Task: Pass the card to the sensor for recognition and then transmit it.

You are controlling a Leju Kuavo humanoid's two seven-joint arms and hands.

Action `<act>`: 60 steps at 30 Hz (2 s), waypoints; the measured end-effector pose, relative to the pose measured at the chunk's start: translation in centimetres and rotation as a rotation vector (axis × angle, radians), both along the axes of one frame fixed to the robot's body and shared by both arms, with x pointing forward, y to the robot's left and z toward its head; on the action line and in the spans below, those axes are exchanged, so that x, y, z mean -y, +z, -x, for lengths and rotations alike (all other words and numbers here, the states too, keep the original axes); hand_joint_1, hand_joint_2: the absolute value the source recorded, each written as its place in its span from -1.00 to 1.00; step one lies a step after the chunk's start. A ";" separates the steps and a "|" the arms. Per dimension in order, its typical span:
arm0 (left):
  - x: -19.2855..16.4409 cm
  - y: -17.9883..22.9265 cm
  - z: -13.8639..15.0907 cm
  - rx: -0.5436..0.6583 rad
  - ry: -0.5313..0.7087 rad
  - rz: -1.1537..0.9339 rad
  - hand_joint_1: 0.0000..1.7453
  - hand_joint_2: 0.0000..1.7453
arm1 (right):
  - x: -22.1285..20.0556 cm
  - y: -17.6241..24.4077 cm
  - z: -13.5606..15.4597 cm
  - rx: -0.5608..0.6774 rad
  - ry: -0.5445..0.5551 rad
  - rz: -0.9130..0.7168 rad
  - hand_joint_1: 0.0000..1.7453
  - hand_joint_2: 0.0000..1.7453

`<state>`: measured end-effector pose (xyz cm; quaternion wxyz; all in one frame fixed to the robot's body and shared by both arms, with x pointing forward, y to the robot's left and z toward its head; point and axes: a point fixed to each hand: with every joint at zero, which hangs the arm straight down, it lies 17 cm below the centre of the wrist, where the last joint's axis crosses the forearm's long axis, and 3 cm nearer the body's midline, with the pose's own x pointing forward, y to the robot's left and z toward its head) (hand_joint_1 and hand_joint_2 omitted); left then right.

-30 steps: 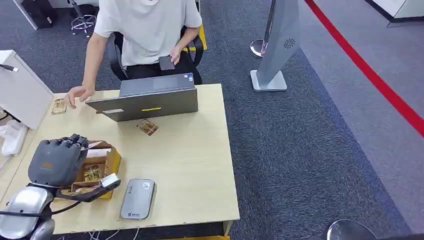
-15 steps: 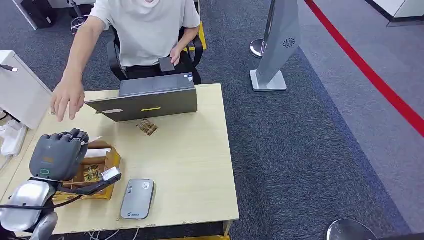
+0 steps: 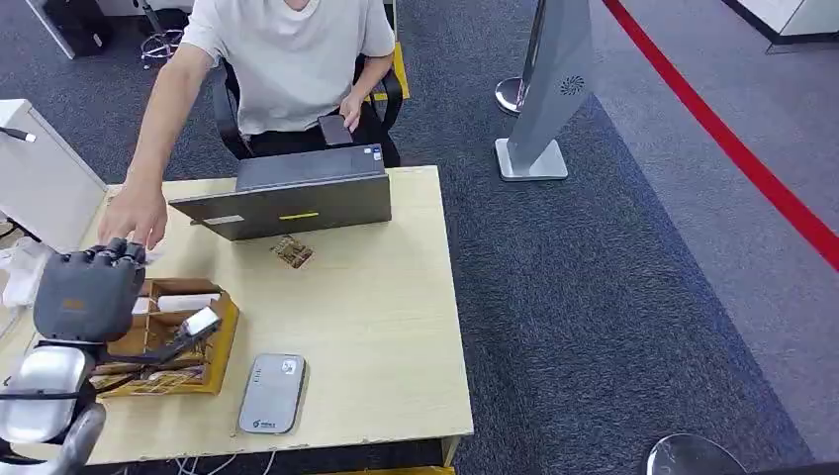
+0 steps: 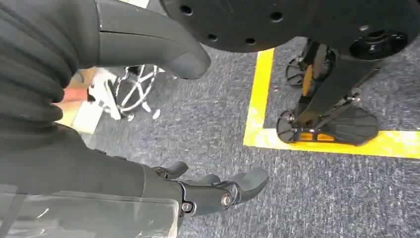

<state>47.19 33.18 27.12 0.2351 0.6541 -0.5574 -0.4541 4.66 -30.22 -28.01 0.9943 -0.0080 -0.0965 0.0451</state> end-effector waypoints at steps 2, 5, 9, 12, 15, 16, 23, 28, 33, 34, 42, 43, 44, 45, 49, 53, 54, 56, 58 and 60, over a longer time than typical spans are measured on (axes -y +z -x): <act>-1.5 0.3 -0.7 0.009 0.029 -0.005 1.00 1.00 | 0.0 0.0 0.0 0.000 0.007 0.001 -1.00 1.00; -2.6 0.1 -1.3 0.005 0.054 -0.005 1.00 1.00 | 0.0 0.0 0.0 0.000 0.014 0.002 -1.00 1.00; -3.3 -0.4 -1.5 -0.006 0.069 -0.005 1.00 1.00 | 0.0 0.0 0.0 0.000 0.020 0.002 -1.00 1.00; -3.6 -0.6 -1.7 -0.012 0.075 -0.005 1.00 1.00 | -0.1 0.0 -0.1 0.001 0.022 0.002 -1.00 1.00; -3.7 -0.9 -1.8 -0.018 0.079 -0.006 1.00 1.00 | -0.1 0.0 -0.1 0.001 0.022 0.001 -1.00 1.00; -3.8 -0.9 -1.8 -0.019 0.080 -0.006 1.00 1.00 | -0.1 0.0 -0.1 0.001 0.022 0.001 -1.00 1.00; -3.9 -1.1 -1.9 -0.025 0.084 -0.007 1.00 1.00 | -0.1 0.0 -0.1 0.001 0.022 0.000 -1.00 1.00; -4.0 -1.1 -2.0 -0.025 0.085 -0.007 1.00 1.00 | -0.1 0.0 -0.1 0.001 0.022 0.000 -1.00 1.00; -4.0 -1.0 -2.0 -0.023 0.085 -0.007 1.00 1.00 | -0.1 0.0 -0.1 0.001 0.022 0.000 -1.00 1.00; -4.0 -1.0 -2.0 -0.023 0.086 -0.007 1.00 1.00 | -0.1 0.0 -0.1 0.001 0.022 0.000 -1.00 1.00; -4.0 -1.0 -2.0 -0.023 0.085 -0.007 1.00 1.00 | -0.2 0.0 -0.1 0.001 0.022 -0.001 -1.00 1.00; -4.0 -1.0 -2.0 -0.023 0.085 -0.007 1.00 1.00 | -0.2 0.0 -0.1 0.001 0.022 -0.001 -1.00 1.00; -4.0 -1.0 -2.0 -0.023 0.085 -0.006 1.00 1.00 | -0.2 0.0 -0.1 0.001 0.022 -0.001 -1.00 1.00; -4.0 -1.0 -2.0 -0.023 0.085 -0.006 1.00 1.00 | -0.2 0.0 -0.1 0.001 0.022 -0.001 -1.00 1.00; -3.5 -2.0 -2.1 -0.076 0.043 0.036 1.00 1.00 | -0.2 0.0 0.0 -0.003 0.016 -0.001 -1.00 1.00; -1.9 -3.5 0.1 -0.120 -0.001 0.085 1.00 1.00 | -0.6 0.0 0.2 -0.005 0.004 -0.007 -1.00 1.00; -1.5 -3.9 0.8 -0.129 -0.009 0.088 1.00 1.00 | -0.7 0.0 0.2 -0.005 0.004 -0.008 -1.00 1.00; -1.0 -4.2 1.7 -0.134 -0.023 0.097 1.00 1.00 | -0.8 0.0 0.2 -0.004 0.004 -0.009 -1.00 1.00; -0.8 -4.2 2.3 -0.132 -0.031 0.102 1.00 1.00 | -0.8 0.0 0.2 -0.004 0.004 -0.010 -1.00 1.00; -0.6 -4.0 2.8 -0.128 -0.036 0.105 1.00 1.00 | -0.9 0.0 0.2 -0.004 0.004 -0.010 -1.00 1.00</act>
